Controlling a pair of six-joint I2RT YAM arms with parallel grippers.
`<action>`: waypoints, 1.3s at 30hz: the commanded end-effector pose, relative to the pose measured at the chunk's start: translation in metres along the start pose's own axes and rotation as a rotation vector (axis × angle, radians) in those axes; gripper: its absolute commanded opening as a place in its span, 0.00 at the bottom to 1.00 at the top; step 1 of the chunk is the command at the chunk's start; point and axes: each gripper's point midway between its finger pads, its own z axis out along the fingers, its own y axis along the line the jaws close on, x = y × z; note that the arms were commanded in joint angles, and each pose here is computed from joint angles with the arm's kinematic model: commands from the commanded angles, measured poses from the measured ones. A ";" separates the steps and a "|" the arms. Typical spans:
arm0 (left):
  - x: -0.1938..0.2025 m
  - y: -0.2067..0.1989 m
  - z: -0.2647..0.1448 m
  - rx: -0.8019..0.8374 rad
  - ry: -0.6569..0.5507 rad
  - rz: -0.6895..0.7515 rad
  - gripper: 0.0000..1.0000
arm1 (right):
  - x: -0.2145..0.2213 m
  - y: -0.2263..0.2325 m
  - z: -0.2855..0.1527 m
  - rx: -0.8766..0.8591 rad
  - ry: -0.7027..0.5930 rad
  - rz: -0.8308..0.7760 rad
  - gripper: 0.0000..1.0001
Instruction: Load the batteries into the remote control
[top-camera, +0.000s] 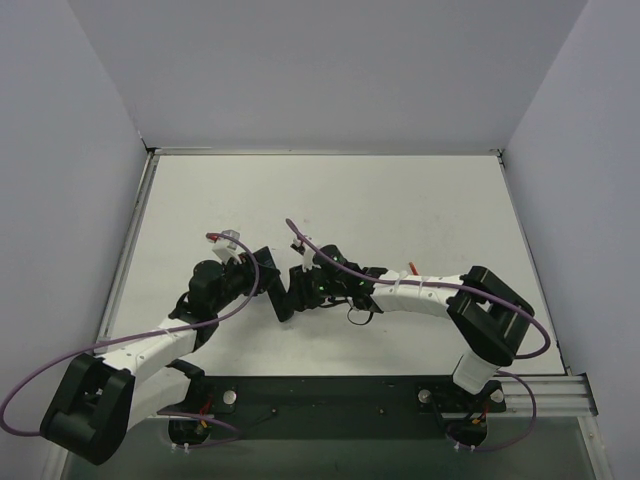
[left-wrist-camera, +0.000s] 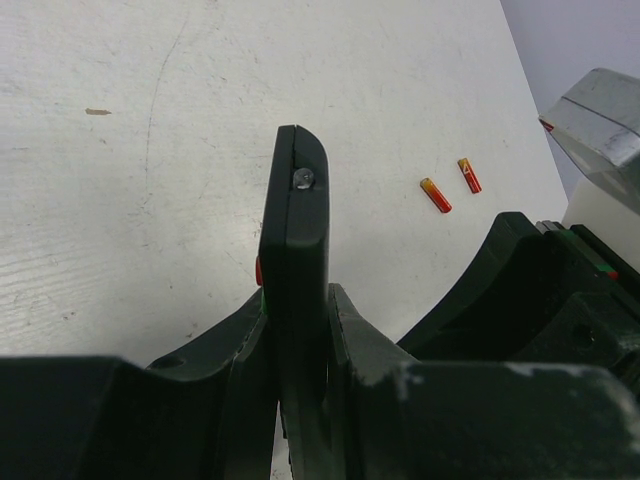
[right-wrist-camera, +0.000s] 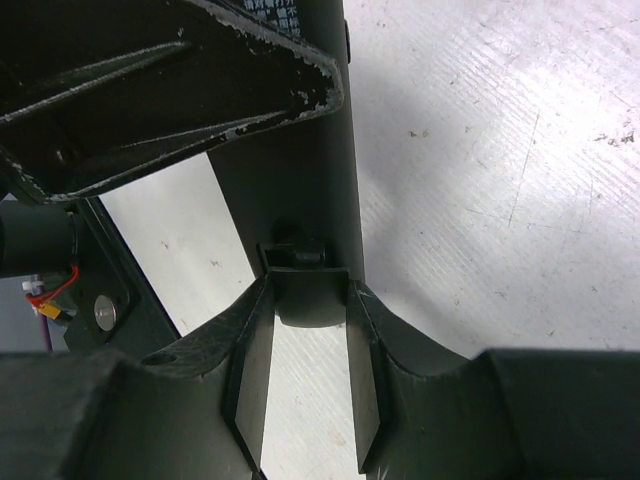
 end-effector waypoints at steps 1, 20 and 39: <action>-0.012 -0.008 -0.002 0.013 -0.041 0.024 0.00 | -0.032 0.005 -0.012 0.019 -0.089 -0.060 0.03; -0.014 0.019 -0.021 -0.138 -0.100 0.040 0.00 | -0.038 -0.099 -0.069 0.435 -0.014 -0.047 0.00; -0.021 -0.041 -0.045 0.172 -0.160 -0.042 0.00 | -0.018 -0.164 -0.057 0.644 0.215 0.027 0.55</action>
